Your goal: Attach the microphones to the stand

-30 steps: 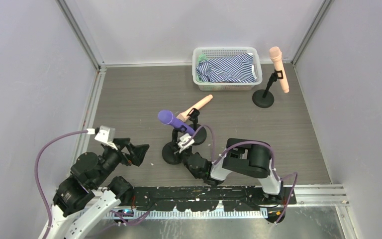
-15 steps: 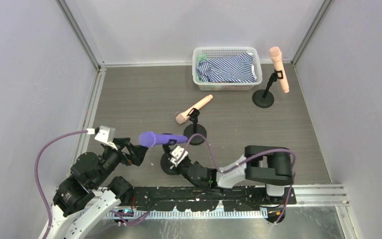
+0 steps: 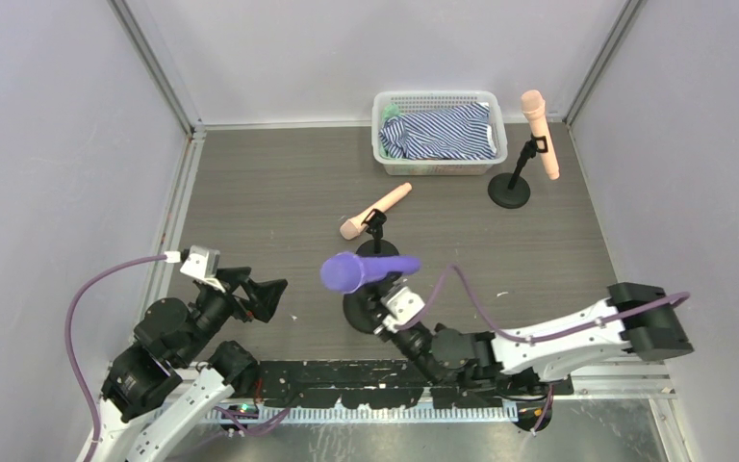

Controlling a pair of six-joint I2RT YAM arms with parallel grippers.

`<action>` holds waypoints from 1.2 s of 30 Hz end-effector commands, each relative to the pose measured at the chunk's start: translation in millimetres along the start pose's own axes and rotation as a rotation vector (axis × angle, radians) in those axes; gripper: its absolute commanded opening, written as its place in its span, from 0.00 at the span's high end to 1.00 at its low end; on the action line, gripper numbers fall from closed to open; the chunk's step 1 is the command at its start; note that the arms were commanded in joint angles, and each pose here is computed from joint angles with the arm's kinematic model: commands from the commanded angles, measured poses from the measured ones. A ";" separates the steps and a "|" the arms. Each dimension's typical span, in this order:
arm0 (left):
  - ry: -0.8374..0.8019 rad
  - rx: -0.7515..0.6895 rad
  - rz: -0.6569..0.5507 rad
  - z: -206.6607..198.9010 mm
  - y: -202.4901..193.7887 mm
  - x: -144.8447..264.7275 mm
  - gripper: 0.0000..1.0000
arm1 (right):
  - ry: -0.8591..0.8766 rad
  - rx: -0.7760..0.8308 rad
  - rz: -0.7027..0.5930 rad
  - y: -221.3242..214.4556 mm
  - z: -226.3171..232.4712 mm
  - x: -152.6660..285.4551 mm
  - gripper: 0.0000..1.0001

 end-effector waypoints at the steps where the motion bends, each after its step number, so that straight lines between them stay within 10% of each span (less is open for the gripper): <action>1: 0.006 -0.001 -0.038 0.8 5.7 -0.5 0.07 | -0.206 0.002 -0.054 46.4 -44.2 14.9 0.99; 20: 0.004 -0.004 -0.022 -0.1 5.0 -3.3 0.07 | -0.659 -0.214 -0.029 67.2 -250.6 -18.7 0.99; 36: -0.015 -0.010 -0.012 -2.8 4.6 -5.8 0.07 | -1.220 -0.322 -0.373 35.2 -394.8 48.7 0.99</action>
Point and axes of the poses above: each gripper's point midway between its finger pads, its own x axis back along the fingers, its own z axis along the line the jaws close on, y = z × x, the point moved 6 cm from there along x, back along the fingers, and after that the axes turned 13 degrees about -x, right-handed, at the moved point
